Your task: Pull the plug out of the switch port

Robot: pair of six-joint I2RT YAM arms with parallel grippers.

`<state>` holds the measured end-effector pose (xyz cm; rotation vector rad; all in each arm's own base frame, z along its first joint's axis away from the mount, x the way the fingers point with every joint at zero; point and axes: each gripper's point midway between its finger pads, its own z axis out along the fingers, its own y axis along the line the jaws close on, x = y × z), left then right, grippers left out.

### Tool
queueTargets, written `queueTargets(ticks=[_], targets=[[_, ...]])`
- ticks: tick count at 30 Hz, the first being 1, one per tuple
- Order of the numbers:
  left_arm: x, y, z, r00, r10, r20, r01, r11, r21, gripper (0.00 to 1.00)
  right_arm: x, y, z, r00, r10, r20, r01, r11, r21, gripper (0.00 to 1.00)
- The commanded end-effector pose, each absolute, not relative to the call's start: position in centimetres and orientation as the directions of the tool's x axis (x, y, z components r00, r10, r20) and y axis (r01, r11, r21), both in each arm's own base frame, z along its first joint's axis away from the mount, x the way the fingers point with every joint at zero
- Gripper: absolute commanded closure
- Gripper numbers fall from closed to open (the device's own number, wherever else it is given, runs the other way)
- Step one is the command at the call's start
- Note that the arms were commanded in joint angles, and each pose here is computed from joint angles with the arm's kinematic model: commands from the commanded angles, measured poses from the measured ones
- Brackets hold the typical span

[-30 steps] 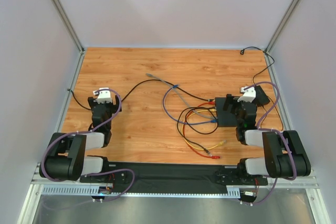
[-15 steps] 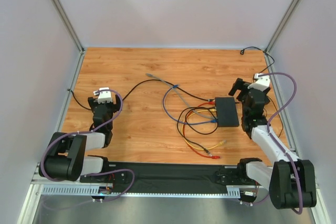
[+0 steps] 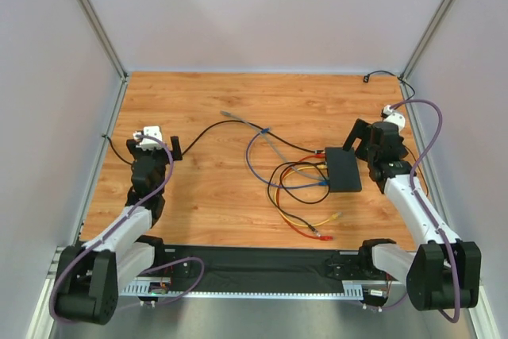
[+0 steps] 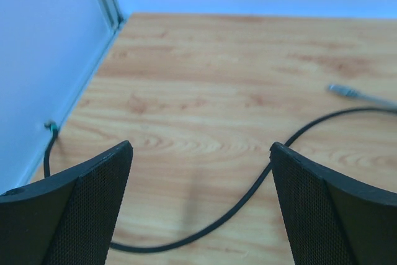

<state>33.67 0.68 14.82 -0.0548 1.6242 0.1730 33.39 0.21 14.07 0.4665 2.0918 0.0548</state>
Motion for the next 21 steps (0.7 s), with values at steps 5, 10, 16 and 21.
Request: queueTargets(ticks=[5, 10, 16, 21], targets=[[34.1, -5.6, 23.0, -0.021, -0.1, -0.995, 0.16, 0.982, -0.102, 0.0, 33.6, 0.4, 14.7, -0.46, 0.502, -0.732, 0.401, 0.853, 0.333, 0.04], [33.5, -12.0, 27.4, 0.02, -0.184, -0.983, 0.351, 0.922, -0.165, 0.0, 33.5, -0.2, 14.0, -0.469, 0.591, -0.656, 0.431, 0.802, 0.414, 0.08], [35.4, -16.5, 26.7, -0.246, -0.383, -0.89, 0.25, 0.863, -0.44, 0.0, 33.0, -1.3, 13.1, -0.457, 0.655, -0.601, 0.465, 0.752, 0.466, 0.1], [35.6, -21.3, 26.1, -0.277, -0.305, -0.911, 0.271, 0.885, -0.379, 0.0, 33.0, -2.0, 12.1, -0.437, 0.719, -0.54, 0.476, 0.695, 0.539, 0.14]])
